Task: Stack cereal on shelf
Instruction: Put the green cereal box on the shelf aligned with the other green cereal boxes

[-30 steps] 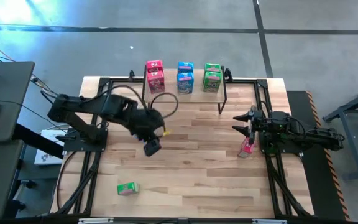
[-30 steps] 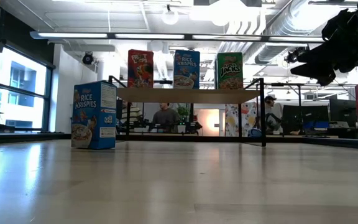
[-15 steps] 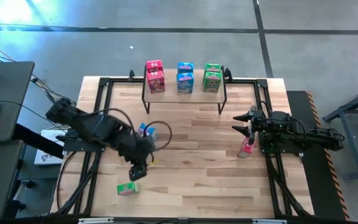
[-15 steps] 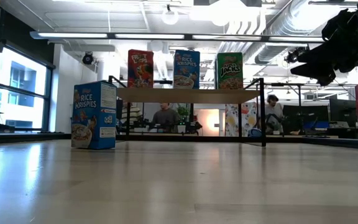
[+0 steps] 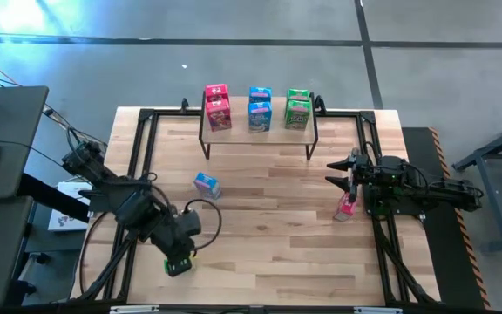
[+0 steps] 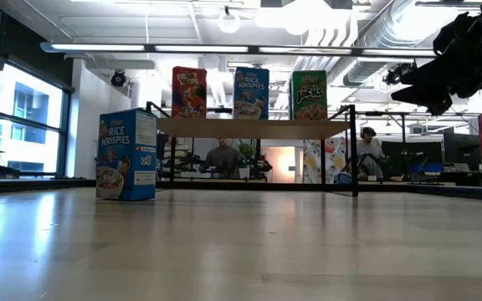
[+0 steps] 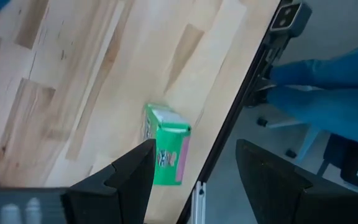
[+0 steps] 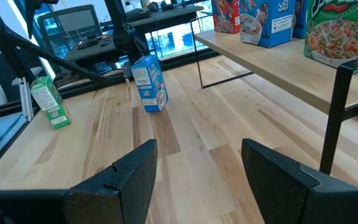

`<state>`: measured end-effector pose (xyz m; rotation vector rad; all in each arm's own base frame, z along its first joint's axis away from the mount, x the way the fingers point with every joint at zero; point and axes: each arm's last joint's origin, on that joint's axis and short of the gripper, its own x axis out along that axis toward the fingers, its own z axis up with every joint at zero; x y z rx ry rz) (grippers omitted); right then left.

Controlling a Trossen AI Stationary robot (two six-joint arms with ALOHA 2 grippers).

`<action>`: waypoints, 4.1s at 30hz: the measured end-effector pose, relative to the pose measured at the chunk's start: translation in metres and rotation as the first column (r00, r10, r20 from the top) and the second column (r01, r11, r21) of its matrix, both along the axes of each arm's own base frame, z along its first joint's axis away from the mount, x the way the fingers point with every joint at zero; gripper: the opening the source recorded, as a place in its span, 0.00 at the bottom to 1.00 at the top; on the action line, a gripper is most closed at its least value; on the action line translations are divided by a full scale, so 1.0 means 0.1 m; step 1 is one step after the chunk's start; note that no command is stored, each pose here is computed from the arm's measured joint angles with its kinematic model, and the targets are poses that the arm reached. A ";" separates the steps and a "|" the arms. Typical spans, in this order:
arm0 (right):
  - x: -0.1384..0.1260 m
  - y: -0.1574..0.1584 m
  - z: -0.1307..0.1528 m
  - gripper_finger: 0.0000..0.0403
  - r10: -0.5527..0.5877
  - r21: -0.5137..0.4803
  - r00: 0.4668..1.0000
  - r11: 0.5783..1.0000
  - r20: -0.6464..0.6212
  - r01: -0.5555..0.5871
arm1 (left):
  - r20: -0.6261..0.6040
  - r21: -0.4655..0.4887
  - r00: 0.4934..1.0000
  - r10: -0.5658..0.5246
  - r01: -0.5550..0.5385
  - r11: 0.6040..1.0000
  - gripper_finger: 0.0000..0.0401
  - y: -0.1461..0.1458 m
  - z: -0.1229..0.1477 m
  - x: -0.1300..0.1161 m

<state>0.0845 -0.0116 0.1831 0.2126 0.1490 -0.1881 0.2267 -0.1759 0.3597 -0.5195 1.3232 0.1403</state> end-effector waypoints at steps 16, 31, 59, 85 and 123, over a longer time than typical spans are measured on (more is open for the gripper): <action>0.00 0.00 0.00 0.56 0.000 0.000 1.000 1.000 -0.001 0.000 | -0.028 0.076 0.999 -0.040 0.042 0.996 0.53 -0.23 -0.09 -0.16; 0.00 0.00 0.00 0.56 0.000 0.000 1.000 1.000 -0.002 0.000 | -0.103 0.149 0.994 -0.034 0.049 0.988 0.53 -0.57 -0.43 -0.09; 0.00 0.00 -0.01 0.56 0.000 0.000 1.000 1.000 -0.005 0.000 | -0.105 0.337 0.989 -0.107 0.137 0.931 0.53 -0.83 -0.72 -0.16; 0.00 0.00 -0.01 0.56 0.000 0.001 1.000 1.000 -0.008 0.000 | -0.149 0.348 0.961 -0.231 0.270 0.898 0.53 -0.84 -0.95 -0.18; 0.00 0.00 -0.01 0.56 0.000 0.001 1.000 1.000 -0.011 0.000 | -0.120 0.331 0.977 -0.178 0.209 0.920 0.53 -0.81 -1.04 -0.14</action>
